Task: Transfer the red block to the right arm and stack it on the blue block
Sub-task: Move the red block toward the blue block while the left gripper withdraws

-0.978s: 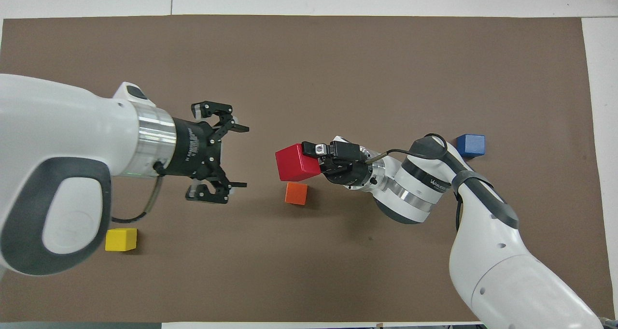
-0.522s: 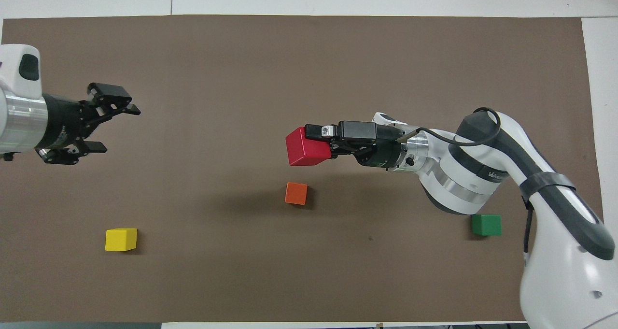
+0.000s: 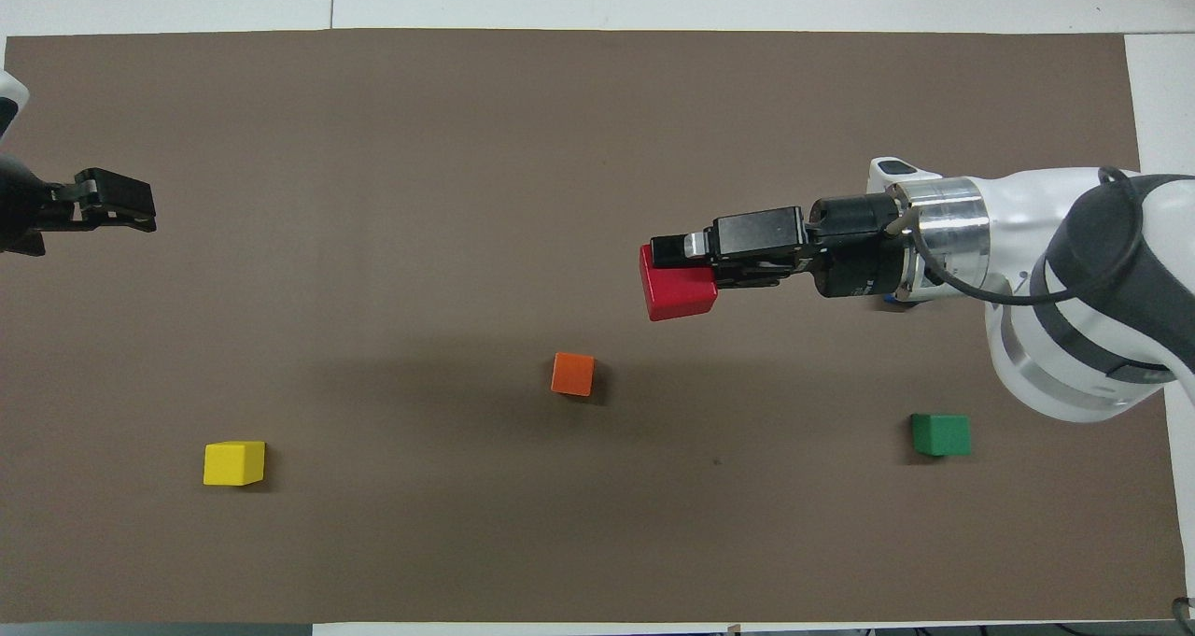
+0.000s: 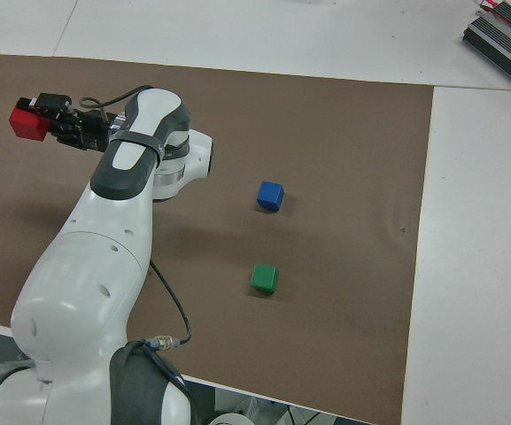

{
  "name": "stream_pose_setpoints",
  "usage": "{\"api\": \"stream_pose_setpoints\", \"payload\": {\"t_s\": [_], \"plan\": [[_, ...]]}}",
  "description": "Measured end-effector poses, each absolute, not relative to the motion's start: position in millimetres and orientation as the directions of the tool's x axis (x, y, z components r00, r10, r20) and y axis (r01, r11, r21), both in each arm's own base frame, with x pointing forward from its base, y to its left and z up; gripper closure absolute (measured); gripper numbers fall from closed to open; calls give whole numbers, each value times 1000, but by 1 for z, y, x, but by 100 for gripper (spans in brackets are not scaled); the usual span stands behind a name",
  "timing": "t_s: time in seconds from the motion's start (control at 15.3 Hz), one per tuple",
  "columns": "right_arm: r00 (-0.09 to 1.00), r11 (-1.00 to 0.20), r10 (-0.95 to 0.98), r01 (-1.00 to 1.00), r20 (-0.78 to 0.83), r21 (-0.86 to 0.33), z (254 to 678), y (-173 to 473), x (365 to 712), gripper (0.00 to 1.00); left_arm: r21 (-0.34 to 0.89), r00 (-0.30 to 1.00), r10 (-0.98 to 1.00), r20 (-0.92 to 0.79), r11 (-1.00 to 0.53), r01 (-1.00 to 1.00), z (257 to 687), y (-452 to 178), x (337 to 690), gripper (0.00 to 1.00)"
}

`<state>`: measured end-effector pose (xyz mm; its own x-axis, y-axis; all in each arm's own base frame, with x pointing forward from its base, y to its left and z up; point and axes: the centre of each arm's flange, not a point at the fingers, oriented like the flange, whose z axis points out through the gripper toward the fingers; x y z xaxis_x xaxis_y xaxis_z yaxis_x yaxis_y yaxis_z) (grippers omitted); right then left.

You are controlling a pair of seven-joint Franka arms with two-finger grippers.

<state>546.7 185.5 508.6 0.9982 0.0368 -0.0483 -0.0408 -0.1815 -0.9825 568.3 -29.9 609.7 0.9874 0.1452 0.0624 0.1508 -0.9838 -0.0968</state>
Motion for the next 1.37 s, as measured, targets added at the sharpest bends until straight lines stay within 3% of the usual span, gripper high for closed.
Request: {"api": "stream_pose_setpoints", "payload": {"t_s": [0.26,0.59,1.04,1.37], "plan": [[994,-492,108,46,-8,-869,502,168,548,41,-103,994,101,38,-989,105,635,-18,589,0],[987,-831,163,144,12,-537,529,140,554,41,-119,994,103,-32,-988,98,599,1,586,0],[991,-990,132,129,-39,-62,515,102,556,41,-101,997,77,5,-992,77,600,-11,579,0],[999,-992,34,39,-38,119,472,59,561,41,-83,998,59,20,-995,60,606,-24,581,0]]}}
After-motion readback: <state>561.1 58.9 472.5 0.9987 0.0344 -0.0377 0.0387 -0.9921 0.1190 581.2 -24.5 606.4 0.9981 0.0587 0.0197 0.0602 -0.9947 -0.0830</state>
